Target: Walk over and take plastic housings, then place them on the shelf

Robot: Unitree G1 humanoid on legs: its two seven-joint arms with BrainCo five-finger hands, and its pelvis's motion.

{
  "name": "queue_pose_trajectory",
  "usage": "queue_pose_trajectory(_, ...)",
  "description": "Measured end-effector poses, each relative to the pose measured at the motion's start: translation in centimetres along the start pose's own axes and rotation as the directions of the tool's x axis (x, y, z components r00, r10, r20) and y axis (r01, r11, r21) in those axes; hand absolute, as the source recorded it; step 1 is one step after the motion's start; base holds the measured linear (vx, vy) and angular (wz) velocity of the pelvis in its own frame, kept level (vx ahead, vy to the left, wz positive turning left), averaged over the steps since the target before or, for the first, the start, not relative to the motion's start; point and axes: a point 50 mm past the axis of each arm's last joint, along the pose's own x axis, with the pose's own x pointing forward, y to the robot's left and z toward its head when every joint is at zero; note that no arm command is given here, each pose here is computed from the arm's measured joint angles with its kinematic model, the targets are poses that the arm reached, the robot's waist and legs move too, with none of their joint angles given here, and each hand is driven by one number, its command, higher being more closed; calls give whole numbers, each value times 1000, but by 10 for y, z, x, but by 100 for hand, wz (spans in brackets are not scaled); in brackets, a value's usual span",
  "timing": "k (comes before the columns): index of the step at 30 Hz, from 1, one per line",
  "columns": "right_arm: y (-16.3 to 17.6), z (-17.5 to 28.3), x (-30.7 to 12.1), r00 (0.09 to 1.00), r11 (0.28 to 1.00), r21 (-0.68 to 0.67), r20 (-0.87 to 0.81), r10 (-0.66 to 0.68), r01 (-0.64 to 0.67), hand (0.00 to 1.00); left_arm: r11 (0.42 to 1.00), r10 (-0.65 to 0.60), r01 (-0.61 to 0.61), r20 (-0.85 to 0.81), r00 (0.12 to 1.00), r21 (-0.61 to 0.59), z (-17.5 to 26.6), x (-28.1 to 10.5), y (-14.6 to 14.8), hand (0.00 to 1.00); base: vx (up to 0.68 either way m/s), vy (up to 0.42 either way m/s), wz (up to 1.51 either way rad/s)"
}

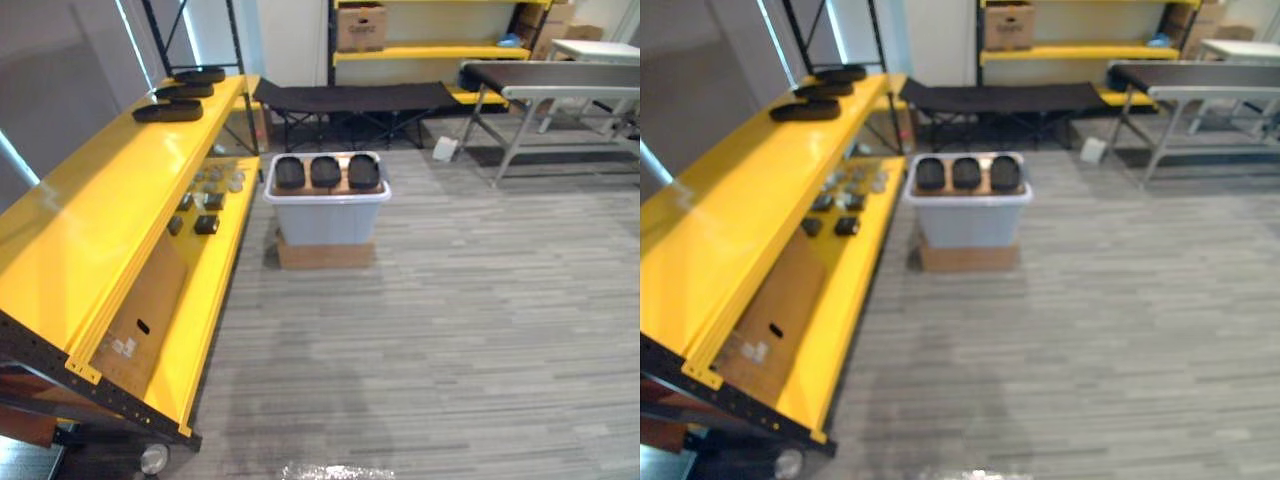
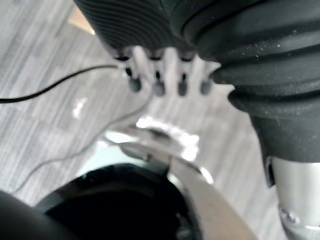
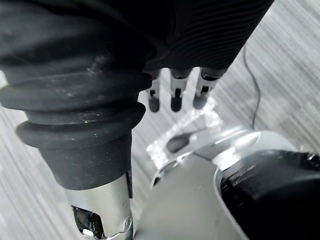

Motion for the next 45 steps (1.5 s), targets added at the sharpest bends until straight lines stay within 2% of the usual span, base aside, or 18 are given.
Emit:
queue_pose_trajectory(7, 9, 1, 1, 999, 999, 34, 6, 42, -43, 0, 1000, 17, -17, 15, 1000, -1, 5, -1, 4, 0, -16, -7, 1)
queue_pose_trajectory(21, 14, 5, 1, 997, 997, 21, 23, 69, -70, 0, 1000, 22, -22, 46, 999, 10, 13, -1, 3, 0, -79, -13, 5)
queue_pose_trajectory(24, 15, 6, 1, 996, 997, 17, 42, 75, -75, 0, 999, 25, -26, 47, 999, 25, 13, -1, 4, 0, -28, 3, 1)
queue_pose_trajectory(28, 18, 7, 1, 992, 992, 55, 68, 105, -109, 0, 988, 43, -54, 74, 996, 145, 18, -1, 3, 0, -27, -5, 4)
queue_pose_trajectory(45, 24, 21, -1, 977, 991, 25, 169, 128, -134, 0, 985, 47, -65, 109, 993, 158, 18, -1, 3, 0, -26, -6, 1)
